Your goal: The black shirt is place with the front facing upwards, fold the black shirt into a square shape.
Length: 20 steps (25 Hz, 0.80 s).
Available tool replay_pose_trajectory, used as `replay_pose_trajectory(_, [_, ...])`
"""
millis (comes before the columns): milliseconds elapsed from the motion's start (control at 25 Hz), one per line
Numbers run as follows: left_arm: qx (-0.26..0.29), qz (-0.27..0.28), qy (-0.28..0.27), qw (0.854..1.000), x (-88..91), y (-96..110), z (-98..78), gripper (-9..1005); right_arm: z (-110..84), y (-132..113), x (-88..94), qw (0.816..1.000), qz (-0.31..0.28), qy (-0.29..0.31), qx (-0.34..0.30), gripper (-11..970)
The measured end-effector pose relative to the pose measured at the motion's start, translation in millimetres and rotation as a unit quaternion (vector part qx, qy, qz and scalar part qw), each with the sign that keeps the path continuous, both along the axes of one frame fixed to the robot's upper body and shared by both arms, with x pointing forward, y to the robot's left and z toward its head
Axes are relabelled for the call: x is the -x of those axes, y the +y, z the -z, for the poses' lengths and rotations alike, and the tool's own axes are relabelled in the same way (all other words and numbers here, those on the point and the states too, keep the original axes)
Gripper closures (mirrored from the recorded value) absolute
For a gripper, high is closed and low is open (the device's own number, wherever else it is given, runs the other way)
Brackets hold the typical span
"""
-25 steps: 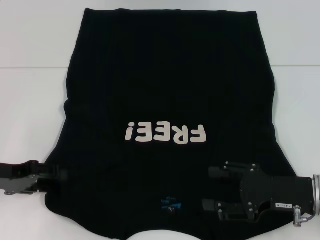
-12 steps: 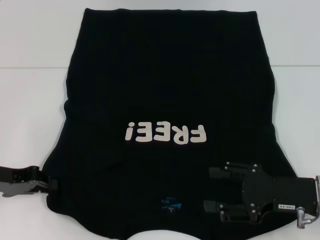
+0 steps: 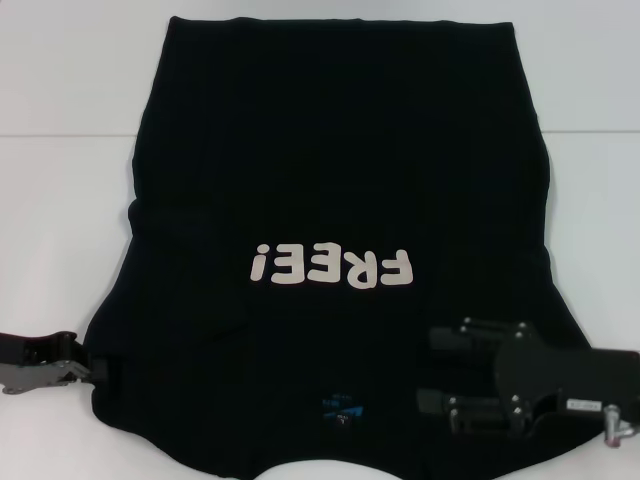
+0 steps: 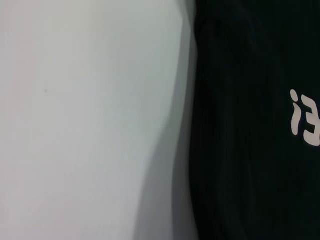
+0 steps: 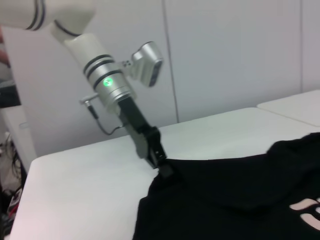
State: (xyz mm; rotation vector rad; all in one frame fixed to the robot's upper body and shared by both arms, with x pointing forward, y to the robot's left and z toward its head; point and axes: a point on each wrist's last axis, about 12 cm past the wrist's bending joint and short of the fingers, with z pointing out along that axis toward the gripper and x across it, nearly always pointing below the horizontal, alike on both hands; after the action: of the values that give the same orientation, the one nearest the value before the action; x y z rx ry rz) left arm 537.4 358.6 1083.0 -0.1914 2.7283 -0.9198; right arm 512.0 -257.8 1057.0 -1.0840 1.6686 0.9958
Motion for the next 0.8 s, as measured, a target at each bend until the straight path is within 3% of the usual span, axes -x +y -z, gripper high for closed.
replay_pose_trajectory(240, [0.008, 0.014, -0.003, 1.0, -0.7, -0.9, -4.5, 995, -29.8, -35.5, -17.8, 0.989, 0.083, 0.12, 0.022, 164])
replay_pose_trajectory(520, [0.003, 0.025, -0.014, 1.0, -1.6, 1.6, -9.2, 993, -75.3, -82.0, -41.0, 0.918, 0.189, 0.335, 0.099, 164])
replay_pose_trajectory(640, [0.0, 0.027, -0.017, 0.999, -2.1, 2.9, -10.5, 993, -80.0, -90.3, -45.5, 0.885, 0.225, 0.388, 0.127, 164])
replay_pose_trajectory(800, [0.0, 0.031, -0.02, 0.999, -4.4, 2.6, -13.2, 992, -77.1, -94.4, -46.5, 0.86, 0.247, 0.416, 0.163, 229])
